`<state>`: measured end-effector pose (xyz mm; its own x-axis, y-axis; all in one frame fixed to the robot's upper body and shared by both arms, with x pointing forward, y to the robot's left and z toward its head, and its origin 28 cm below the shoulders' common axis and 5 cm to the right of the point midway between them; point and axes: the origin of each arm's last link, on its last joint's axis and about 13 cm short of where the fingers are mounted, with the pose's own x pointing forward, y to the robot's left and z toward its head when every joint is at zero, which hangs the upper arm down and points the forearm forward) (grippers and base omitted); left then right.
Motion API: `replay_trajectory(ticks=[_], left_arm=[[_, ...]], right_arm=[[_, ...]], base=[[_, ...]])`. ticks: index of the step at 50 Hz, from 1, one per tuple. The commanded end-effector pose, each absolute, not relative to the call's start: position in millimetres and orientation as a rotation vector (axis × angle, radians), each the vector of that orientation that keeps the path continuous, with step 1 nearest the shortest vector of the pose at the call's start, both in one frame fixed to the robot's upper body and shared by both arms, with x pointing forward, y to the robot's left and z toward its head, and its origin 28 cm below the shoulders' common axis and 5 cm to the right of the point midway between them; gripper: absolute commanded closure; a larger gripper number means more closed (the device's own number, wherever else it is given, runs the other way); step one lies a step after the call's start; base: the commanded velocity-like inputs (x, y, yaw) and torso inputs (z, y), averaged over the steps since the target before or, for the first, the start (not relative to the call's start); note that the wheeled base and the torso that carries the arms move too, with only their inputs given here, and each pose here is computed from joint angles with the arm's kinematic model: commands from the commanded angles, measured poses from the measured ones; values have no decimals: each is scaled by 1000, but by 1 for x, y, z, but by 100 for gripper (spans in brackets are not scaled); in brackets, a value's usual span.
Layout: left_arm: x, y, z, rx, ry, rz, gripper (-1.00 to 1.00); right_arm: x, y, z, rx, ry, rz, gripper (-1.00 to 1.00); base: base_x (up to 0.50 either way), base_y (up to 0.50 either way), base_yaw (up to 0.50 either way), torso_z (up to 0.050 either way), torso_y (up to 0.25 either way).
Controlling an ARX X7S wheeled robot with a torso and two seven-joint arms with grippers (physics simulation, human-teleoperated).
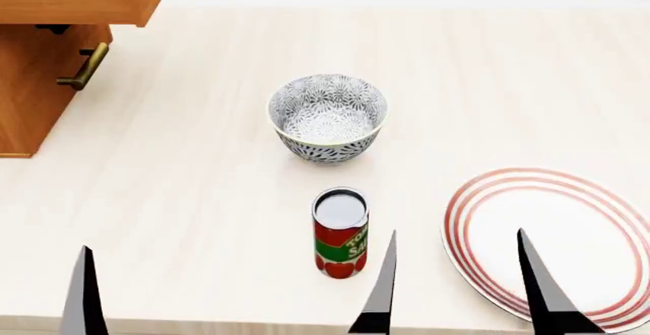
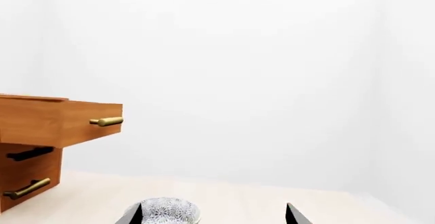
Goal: Put the ketchup in the top drawer of the cabinet.
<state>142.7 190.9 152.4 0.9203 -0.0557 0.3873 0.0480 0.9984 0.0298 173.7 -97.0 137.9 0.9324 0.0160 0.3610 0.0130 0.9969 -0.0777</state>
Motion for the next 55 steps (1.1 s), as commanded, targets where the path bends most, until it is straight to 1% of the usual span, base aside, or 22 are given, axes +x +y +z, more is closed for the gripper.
replay_trajectory(ticks=[1, 5, 11, 53, 55], left_arm=[[139, 191, 157, 16, -414, -54, -100], [138, 191, 158, 16, -417, -53, -100], [138, 191, 159, 16, -420, -54, -100], [137, 190, 159, 18, -423, -57, -100], [137, 190, 159, 17, -422, -55, -100]], right_arm=[[168, -101, 164, -116, -442, -8, -100], [170, -102, 179, -132, -480, -2, -100], [170, -102, 186, -133, -500, -2, -100], [170, -102, 183, -134, -494, 0, -100], [169, -101, 182, -135, -500, 0, -100]], base=[[0, 0, 0, 0, 0], [0, 0, 0, 0, 0], [183, 0, 0, 0, 0], [444, 0, 0, 0, 0], [0, 0, 0, 0, 8]])
